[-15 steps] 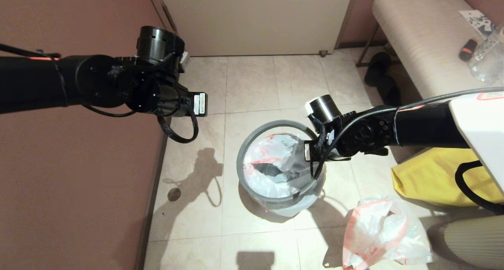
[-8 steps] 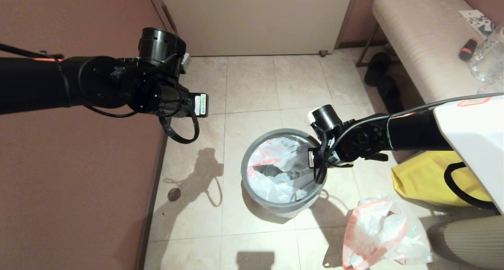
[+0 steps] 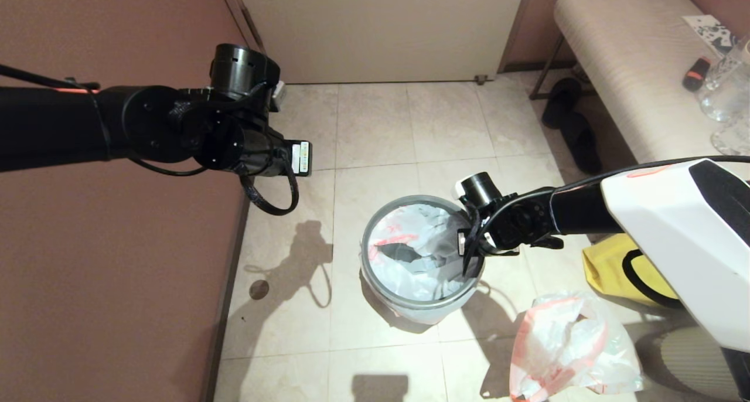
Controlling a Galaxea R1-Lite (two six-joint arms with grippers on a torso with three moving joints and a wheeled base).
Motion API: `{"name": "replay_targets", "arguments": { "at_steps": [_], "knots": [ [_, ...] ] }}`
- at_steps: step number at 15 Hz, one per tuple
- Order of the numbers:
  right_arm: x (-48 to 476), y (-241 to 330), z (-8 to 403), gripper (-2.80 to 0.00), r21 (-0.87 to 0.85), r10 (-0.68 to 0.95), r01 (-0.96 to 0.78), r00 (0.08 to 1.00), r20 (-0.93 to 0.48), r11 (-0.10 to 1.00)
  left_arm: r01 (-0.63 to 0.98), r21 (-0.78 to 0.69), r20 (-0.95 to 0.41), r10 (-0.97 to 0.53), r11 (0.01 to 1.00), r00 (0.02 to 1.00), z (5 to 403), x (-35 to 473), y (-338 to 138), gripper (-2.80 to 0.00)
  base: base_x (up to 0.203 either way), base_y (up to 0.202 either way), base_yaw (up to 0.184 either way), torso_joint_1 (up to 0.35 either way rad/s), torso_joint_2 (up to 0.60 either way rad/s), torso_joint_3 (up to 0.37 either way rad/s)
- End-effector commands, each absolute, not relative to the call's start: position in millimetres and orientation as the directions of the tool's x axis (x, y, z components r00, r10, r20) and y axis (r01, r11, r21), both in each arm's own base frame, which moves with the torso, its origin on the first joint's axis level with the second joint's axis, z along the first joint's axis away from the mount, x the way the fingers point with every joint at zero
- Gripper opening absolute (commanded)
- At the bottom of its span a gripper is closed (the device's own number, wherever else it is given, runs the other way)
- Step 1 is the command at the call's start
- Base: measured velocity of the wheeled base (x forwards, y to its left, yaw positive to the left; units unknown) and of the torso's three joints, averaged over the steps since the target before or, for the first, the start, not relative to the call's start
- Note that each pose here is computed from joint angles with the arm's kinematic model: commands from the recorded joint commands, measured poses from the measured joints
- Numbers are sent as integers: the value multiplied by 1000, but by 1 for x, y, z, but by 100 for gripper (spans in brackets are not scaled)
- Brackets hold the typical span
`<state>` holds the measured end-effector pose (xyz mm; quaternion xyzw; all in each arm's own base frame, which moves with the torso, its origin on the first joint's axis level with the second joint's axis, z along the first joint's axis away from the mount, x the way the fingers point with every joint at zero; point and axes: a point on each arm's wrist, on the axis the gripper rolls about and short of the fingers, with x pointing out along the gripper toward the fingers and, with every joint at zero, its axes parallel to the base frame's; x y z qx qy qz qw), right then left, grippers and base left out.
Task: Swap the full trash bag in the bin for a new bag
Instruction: Place the trash can ring on the trash can
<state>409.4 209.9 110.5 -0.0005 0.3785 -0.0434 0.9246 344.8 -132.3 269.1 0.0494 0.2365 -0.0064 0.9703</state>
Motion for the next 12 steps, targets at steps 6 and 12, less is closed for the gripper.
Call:
{"name": "replay_targets", "arguments": {
  "at_steps": [6,12],
  "knots": [
    [428,210,77,-280,-53,-99,87,703,-704,995,37,97,-467,13,995,884,266,346,-134,-280,0,0,0,0,0,0],
    [429,211,95,-280,-32,-83,83,731,-677,996,35,102,-469,17,994,883,265,346,-136,-280,0,0,0,0,0,0]
  ]
}}
